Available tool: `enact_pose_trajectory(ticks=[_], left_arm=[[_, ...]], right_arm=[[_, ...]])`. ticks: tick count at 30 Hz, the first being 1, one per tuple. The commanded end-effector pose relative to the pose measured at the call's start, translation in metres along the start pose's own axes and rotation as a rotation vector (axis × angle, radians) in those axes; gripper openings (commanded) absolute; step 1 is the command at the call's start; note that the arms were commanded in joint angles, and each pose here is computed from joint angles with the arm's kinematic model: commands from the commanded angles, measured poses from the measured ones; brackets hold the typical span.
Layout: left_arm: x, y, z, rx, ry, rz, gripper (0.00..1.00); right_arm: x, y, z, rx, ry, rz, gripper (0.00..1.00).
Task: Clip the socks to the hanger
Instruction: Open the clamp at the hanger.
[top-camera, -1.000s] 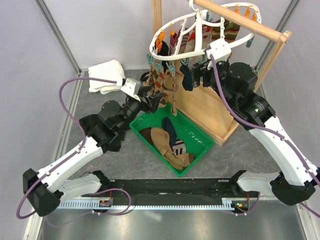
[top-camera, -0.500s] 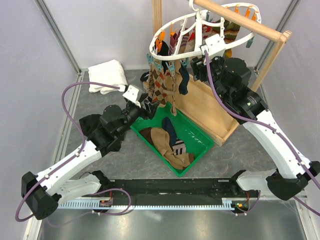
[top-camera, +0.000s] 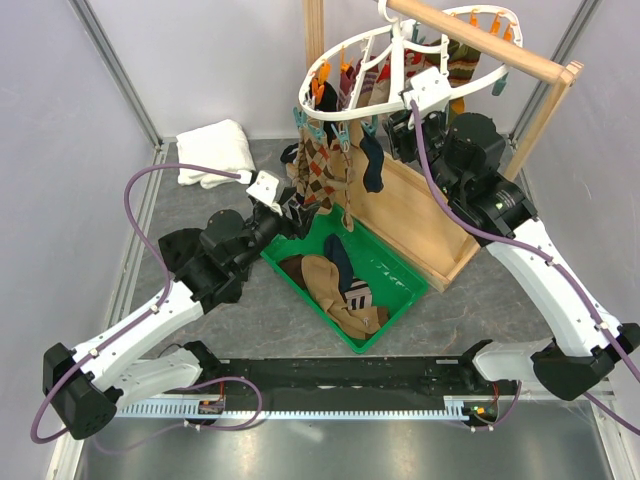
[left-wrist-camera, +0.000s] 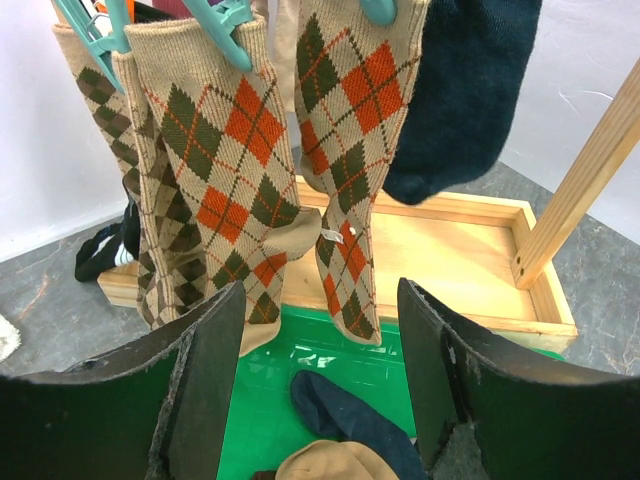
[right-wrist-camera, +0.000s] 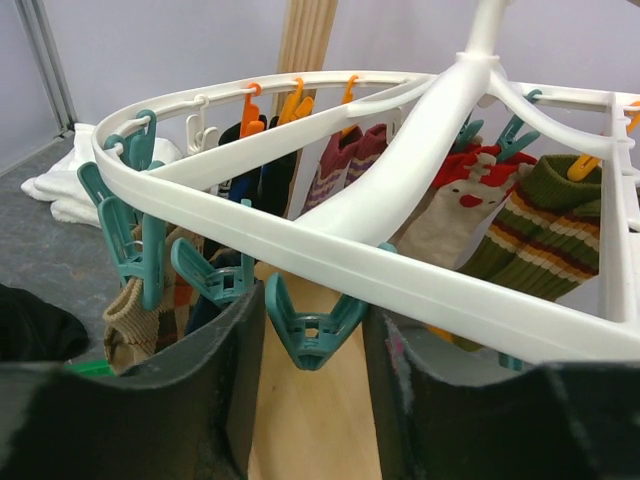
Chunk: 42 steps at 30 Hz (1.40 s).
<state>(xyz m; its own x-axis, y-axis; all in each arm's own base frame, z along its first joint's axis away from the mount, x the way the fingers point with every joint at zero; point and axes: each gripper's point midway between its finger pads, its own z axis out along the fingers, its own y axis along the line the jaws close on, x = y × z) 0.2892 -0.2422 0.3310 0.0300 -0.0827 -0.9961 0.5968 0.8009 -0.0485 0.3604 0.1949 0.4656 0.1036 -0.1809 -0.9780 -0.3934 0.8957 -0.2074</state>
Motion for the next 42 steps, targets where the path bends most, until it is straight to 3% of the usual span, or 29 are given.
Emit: enact_pose_trajectory(ticks=[1, 8, 13, 18, 28, 33, 40, 41, 42], left_arm=[[-0.008, 0.004, -0.001, -0.012, -0.028, 0.037, 0.69], [-0.008, 0.005, -0.001, -0.012, -0.025, 0.037, 0.69], [-0.007, 0.003, 0.0, -0.005, -0.023, 0.037, 0.69], [-0.004, 0.0, 0.001, 0.011, -0.013, 0.035, 0.69], [0.012, -0.017, -0.001, 0.039, 0.04, 0.08, 0.69], [0.047, -0.044, -0.001, 0.076, 0.154, 0.119, 0.69], [0.117, -0.059, 0.013, 0.077, 0.438, 0.094, 0.68], [0.141, -0.057, 0.012, 0.058, 0.532, 0.1, 0.68], [0.137, -0.059, 0.018, 0.028, 0.539, 0.051, 0.68]], right_arm=[[-0.028, -0.006, -0.002, 0.006, -0.076, 0.025, 0.45], [-0.031, -0.005, -0.001, 0.007, -0.08, 0.07, 0.29], [-0.028, -0.002, -0.002, 0.002, -0.068, 0.139, 0.12], [-0.024, 0.005, -0.003, -0.013, -0.051, 0.22, 0.06], [-0.007, 0.01, 0.0, -0.006, -0.012, 0.296, 0.05], [-0.004, 0.011, 0.0, -0.009, -0.005, 0.296, 0.05], [0.001, 0.013, -0.002, -0.017, 0.002, 0.295, 0.06], [0.002, 0.013, -0.002, -0.016, 0.005, 0.296, 0.06], [0.003, 0.014, -0.002, -0.018, 0.005, 0.294, 0.06]])
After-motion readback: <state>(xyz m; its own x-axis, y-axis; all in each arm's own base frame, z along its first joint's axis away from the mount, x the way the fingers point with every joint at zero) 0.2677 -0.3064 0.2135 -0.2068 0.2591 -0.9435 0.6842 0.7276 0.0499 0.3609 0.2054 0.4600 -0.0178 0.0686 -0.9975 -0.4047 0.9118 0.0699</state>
